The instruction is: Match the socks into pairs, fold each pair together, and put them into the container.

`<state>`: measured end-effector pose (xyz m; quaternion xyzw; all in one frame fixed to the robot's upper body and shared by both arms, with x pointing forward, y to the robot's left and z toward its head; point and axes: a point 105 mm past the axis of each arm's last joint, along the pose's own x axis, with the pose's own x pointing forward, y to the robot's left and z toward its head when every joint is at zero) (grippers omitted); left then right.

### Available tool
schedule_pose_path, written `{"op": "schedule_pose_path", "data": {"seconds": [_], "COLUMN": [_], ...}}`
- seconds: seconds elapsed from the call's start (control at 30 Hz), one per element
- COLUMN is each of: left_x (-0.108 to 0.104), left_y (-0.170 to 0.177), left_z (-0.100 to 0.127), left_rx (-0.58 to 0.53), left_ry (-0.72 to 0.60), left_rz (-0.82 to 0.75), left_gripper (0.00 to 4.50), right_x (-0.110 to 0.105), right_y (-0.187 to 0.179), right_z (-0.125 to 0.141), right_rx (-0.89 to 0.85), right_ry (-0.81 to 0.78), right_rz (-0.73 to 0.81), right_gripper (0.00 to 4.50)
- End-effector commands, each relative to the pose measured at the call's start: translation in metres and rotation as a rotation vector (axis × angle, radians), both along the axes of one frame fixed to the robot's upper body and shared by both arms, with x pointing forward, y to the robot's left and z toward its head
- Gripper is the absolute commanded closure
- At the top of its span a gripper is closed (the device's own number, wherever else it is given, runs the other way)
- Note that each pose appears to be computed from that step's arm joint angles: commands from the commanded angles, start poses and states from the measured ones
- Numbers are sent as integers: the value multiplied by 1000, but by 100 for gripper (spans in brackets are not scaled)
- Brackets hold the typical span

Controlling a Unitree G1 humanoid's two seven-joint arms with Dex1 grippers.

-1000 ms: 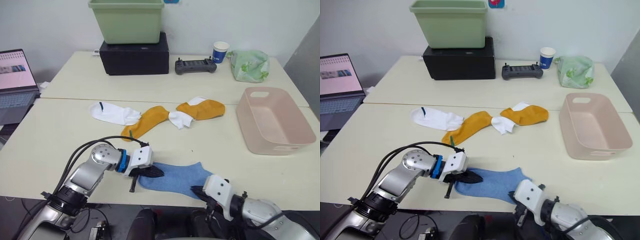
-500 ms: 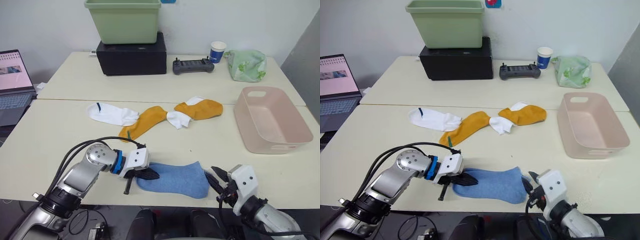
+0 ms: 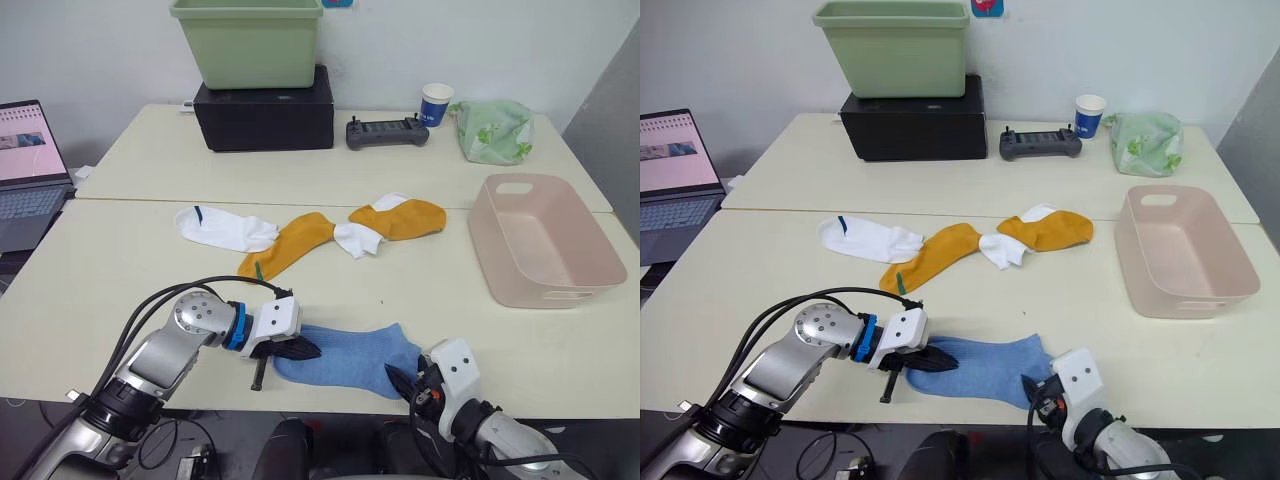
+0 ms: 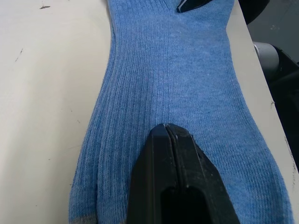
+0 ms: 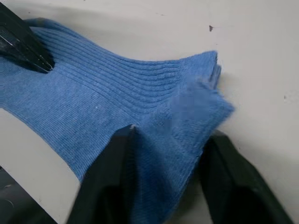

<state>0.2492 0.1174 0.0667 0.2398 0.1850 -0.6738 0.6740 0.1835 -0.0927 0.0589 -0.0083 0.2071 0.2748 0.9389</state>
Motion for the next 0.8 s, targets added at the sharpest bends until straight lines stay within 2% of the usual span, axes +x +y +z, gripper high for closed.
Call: {"op": "schedule_pose_path", "data": {"seconds": [0.03, 0.07, 0.1, 0.27, 0.57, 0.7, 0.8], "left_x": [2, 1, -1, -3, 3, 7, 5], "left_y": [8, 7, 7, -3, -47, -49, -42], "left_z": [-11, -11, -11, -5, 24, 14, -4], "left_rx": [27, 24, 22, -25, -177, -142, -73], "left_ry": [14, 15, 16, 16, 24, 20, 41], "left_rz": [72, 71, 69, 79, 86, 84, 86], "left_gripper": [450, 450, 450, 450, 450, 450, 450], "right_x": [7, 7, 8, 7, 13, 11, 8], "right_y": [-8, -10, -11, -19, -39, -29, -12], "right_z": [12, 14, 15, 18, 40, 53, 63], "right_rx": [24, 30, 34, 32, 14, 33, 57], "right_ry": [-39, -42, -44, -56, -101, -113, -113], "right_rz": [-34, -40, -42, -46, -31, 42, 127], "right_gripper": [398, 437, 445, 445, 445, 445, 445]}}
